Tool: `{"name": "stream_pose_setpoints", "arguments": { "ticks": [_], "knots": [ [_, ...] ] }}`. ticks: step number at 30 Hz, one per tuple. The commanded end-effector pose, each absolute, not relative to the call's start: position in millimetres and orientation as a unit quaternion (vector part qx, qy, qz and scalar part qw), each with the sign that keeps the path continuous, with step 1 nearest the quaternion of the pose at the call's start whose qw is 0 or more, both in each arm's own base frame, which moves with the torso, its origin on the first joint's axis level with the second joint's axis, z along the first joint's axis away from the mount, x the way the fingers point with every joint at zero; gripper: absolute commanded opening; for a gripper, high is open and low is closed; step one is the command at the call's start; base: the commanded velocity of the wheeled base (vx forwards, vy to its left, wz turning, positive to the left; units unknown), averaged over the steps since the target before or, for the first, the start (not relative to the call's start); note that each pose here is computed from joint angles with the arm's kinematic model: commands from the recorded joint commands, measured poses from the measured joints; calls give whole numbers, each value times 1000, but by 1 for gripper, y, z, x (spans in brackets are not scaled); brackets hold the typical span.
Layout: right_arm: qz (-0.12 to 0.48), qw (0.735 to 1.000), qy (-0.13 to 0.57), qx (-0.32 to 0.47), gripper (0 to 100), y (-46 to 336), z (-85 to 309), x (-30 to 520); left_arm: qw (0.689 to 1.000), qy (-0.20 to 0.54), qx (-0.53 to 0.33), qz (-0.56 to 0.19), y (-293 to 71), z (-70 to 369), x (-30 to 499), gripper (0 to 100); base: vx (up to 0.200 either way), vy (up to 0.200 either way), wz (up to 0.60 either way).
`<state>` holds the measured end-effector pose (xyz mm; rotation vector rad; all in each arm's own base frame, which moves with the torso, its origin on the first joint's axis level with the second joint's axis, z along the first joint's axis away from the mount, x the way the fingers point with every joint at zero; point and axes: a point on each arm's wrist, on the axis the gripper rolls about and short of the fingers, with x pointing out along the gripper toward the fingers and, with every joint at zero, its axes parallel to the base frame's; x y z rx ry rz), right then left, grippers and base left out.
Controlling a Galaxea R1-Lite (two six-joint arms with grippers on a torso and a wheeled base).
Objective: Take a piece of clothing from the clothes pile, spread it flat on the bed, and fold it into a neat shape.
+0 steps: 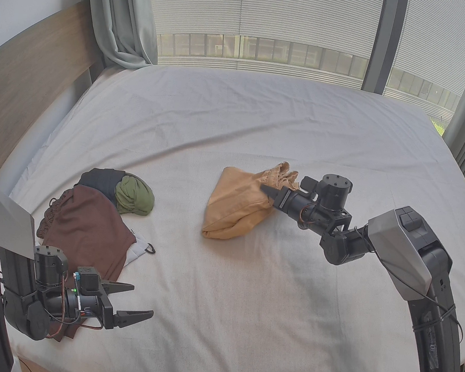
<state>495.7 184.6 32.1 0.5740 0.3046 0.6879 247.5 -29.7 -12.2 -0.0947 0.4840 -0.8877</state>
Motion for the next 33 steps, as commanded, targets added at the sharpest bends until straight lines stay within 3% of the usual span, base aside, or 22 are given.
{"name": "stream_pose_setpoints", "arguments": {
  "ticks": [1,13,27,28,33],
  "knots": [
    [307,894,170,280,0,169,27,487,873,234,-47,-425,-30,-14,247,100,0,0,0],
    [263,905,181,282,0,154,8,473,872,235,-46,-426,-30,-15,248,100,0,0,0],
    [260,905,188,279,0,158,-3,472,872,237,-47,-426,-30,-16,249,100,0,0,0],
    [260,905,188,279,100,158,-3,472,872,237,-47,-426,-30,-16,249,100,0,0,0],
    [258,907,186,274,100,155,-2,473,872,237,-47,-426,-30,-16,249,100,0,0,0]
  ]
}}
